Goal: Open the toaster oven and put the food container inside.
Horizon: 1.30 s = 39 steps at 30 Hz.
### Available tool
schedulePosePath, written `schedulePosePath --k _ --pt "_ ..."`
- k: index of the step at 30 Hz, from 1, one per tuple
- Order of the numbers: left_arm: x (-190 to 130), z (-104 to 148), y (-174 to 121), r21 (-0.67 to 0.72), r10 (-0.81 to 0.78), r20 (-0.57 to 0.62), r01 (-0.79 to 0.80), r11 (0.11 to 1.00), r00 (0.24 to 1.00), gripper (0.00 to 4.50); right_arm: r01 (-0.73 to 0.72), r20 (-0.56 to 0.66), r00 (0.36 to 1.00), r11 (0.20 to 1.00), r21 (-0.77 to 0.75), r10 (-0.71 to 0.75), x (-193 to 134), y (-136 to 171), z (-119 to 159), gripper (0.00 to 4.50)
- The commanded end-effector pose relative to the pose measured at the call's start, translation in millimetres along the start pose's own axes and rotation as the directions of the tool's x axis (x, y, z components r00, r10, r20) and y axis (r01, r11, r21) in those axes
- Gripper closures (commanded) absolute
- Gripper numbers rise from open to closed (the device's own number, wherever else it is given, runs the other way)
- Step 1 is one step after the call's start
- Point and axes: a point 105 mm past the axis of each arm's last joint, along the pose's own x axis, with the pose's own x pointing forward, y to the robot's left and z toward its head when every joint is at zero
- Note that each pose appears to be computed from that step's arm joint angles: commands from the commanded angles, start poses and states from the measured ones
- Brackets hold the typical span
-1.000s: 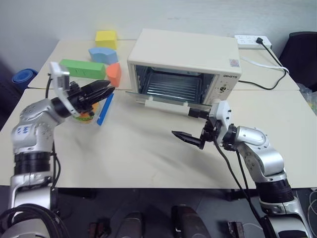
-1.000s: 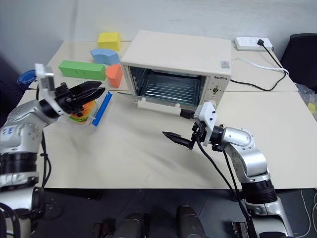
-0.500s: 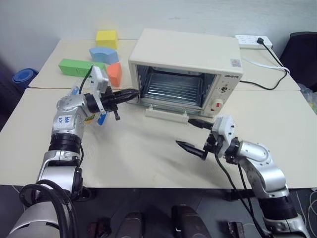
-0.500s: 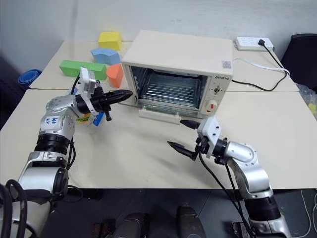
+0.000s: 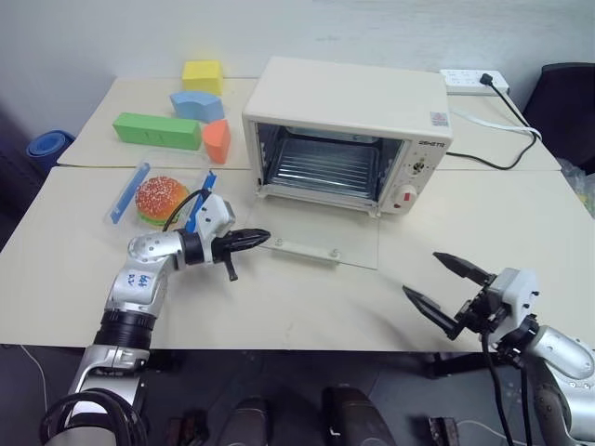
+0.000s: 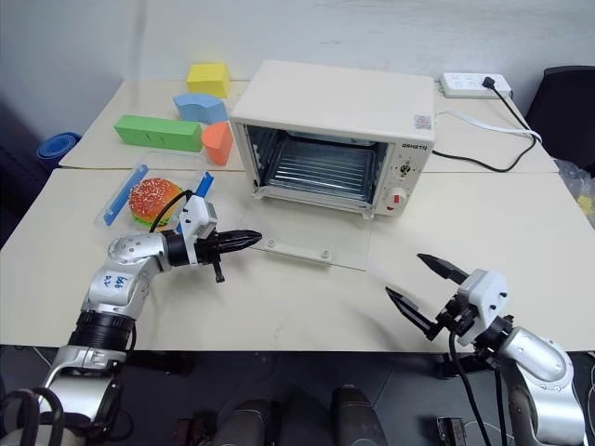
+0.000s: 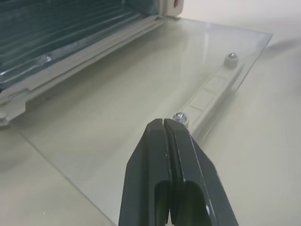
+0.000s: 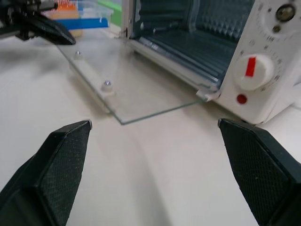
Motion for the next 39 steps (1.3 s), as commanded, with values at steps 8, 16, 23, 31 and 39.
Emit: schedulePosePath --k 8,16,23,31,39 --pt "-81 34 -28 -0.142 0.278 0.286 -0.246 0.959 0.917 2.41 -0.186 0.156 0.971 0.982 0.018 0.181 33 2 22 0.0" --pt "-219 -19 -29 -0.394 0.789 0.026 -0.719 0.572 0.614 0.2 -0.337 0.179 0.922 0.939 -0.06 0.343 51 17 17 0.0" --pt "-235 -20 -26 -0.488 0.861 -0.078 -0.772 0.407 0.503 0.05 -0.37 0.189 0.905 0.924 -0.094 0.382 55 16 19 0.0" --pt "-198 -14 24 -0.638 0.82 -0.302 -0.742 0.206 0.487 0.05 -0.395 0.201 0.885 0.906 -0.15 0.419 58 14 34 0.0" --pt "-160 -5 55 -0.747 0.756 -0.373 -0.657 0.098 0.537 0.05 -0.385 0.197 0.888 0.907 -0.171 0.415 58 14 40 0.0"
